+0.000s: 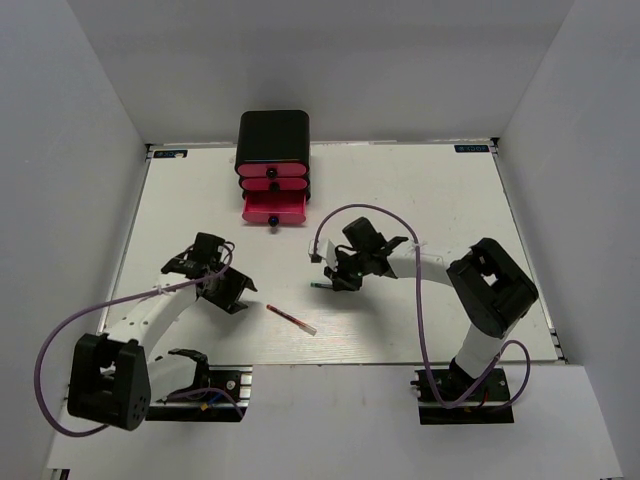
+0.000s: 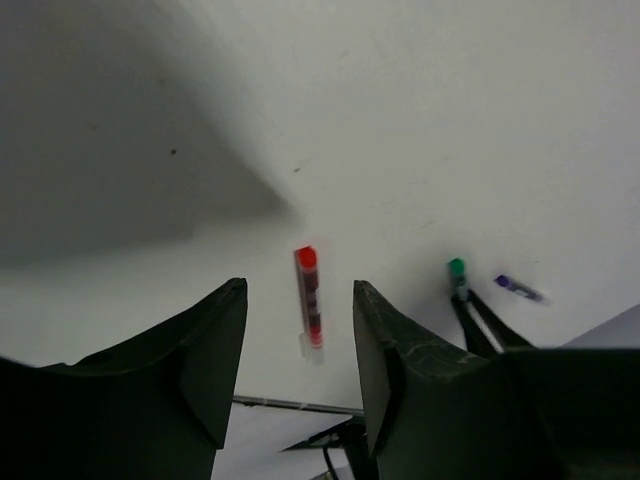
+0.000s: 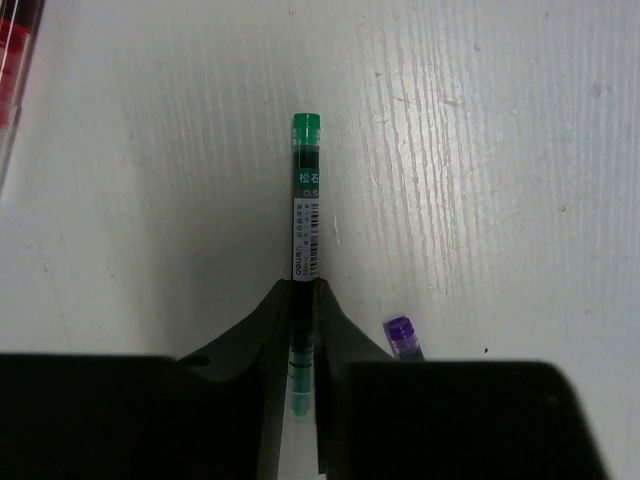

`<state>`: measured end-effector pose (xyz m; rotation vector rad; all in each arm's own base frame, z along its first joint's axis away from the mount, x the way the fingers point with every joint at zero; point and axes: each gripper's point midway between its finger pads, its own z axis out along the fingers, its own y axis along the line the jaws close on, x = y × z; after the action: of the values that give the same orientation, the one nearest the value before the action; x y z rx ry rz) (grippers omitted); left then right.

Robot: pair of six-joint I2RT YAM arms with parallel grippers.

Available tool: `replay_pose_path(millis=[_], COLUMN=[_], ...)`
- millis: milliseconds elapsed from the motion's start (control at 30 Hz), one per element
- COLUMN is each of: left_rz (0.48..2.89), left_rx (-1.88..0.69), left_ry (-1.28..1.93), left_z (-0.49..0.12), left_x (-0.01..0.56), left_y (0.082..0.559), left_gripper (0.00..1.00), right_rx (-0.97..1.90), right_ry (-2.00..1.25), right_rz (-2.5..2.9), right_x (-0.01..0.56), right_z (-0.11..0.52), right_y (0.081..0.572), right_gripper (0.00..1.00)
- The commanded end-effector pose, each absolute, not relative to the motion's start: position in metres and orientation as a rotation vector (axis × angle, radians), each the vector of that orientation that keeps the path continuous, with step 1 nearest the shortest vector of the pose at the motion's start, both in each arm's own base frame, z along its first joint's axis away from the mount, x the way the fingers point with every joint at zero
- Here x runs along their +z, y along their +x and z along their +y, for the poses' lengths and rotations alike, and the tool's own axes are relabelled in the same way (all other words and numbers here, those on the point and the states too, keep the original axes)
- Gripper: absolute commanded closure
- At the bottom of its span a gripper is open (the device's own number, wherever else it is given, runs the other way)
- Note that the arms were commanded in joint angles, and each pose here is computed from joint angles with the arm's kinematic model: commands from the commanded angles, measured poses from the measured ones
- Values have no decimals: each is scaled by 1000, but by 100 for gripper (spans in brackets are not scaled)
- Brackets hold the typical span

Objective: Sort the stationery into containers
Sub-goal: Grab a piece of stationery with the right arm, then place the stationery into the container

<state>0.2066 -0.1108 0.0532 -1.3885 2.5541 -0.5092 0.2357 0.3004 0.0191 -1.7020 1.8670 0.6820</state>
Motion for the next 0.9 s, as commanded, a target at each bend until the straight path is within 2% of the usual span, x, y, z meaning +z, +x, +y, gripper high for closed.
replay_pose_path(millis=[0, 67, 333, 633, 867], left_rz=[2677, 2730, 2810, 2848, 2787], left_rx=[-505, -530, -525, -455, -486], left_ry=[-1367, -1336, -1354, -1406, -1417], left_z=[-122, -132, -155, -180, -196], left_x=[51, 53, 46, 37, 38], left_y=[187, 180, 163, 159, 178], left_gripper=[42, 41, 37, 36, 34], right_rx=[678, 690, 692, 581, 496], right_ry=[-1720, -1732, -1732, -1678, -1699], right_rz=[1898, 1901, 1844, 1478, 1365], right_x=[14, 12, 28, 142, 156], right_z=[302, 300, 316, 379, 410], right_y=[233, 230, 240, 316, 357], right_gripper=[89, 100, 100, 100, 100])
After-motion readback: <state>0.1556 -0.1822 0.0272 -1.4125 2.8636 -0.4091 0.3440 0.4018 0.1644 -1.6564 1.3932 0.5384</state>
